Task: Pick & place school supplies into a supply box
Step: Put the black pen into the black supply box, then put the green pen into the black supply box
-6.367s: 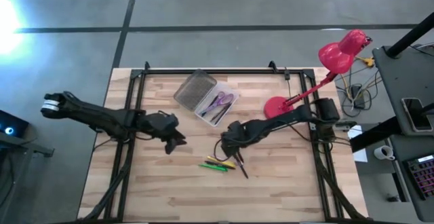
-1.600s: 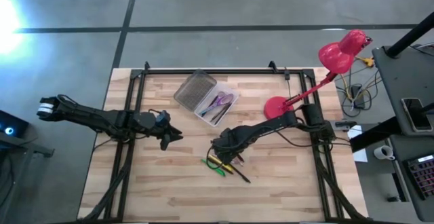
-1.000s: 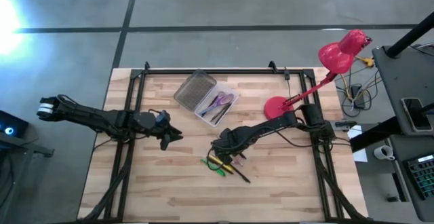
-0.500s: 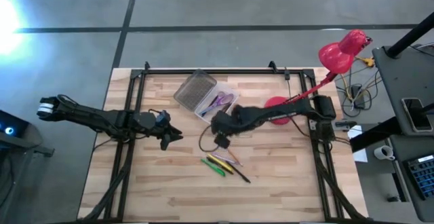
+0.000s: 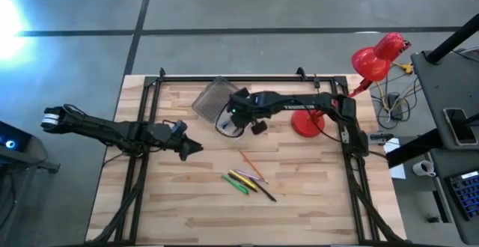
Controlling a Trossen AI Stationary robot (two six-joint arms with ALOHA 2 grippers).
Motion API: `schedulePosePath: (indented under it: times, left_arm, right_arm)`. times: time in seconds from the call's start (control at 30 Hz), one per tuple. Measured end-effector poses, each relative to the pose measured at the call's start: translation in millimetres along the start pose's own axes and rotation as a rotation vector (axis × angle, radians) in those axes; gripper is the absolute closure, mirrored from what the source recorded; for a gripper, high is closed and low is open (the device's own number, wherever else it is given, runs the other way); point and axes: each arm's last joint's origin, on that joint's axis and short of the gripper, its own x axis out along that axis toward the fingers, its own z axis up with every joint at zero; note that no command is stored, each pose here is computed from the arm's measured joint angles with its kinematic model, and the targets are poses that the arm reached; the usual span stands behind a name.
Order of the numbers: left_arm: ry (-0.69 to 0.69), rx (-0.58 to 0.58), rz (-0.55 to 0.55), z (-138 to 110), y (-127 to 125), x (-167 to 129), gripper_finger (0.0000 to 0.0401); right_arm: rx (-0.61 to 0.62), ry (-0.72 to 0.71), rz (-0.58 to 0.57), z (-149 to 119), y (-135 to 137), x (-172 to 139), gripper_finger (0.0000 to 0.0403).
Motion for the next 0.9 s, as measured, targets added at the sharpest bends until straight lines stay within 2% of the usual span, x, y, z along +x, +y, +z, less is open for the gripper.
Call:
schedulePosePath:
  times: [0.1, 0.3, 0.53, 0.7, 0.9]
  left_arm:
    - [-0.019, -0.025, -0.011, 1.3, -1.4, 0.0, 0.0271]
    - [-0.053, -0.051, -0.019, 3.4, -3.1, -0.1, 0.0271]
    - [-0.100, -0.054, 0.007, 5.0, -2.6, -0.2, 0.0271]
    - [-0.100, -0.054, 0.008, 4.9, -2.5, -0.2, 0.0271]
    - [-0.112, -0.035, 0.018, 5.2, -2.2, -0.3, 0.0271]
  right_arm:
    - [-0.105, 0.042, 0.006, -4.1, -6.4, 14.1, 0.0381]
    - [-0.251, 0.076, 0.078, -0.4, 4.1, 29.5, 0.0381]
    - [-0.184, 0.017, 0.045, 4.3, -0.4, 31.0, 0.0360]
    - [-0.131, -0.034, 0.055, 7.6, -0.8, 32.1, 0.0313]
    - [-0.095, 0.008, -0.036, 12.9, -2.8, 26.8, 0.0257]
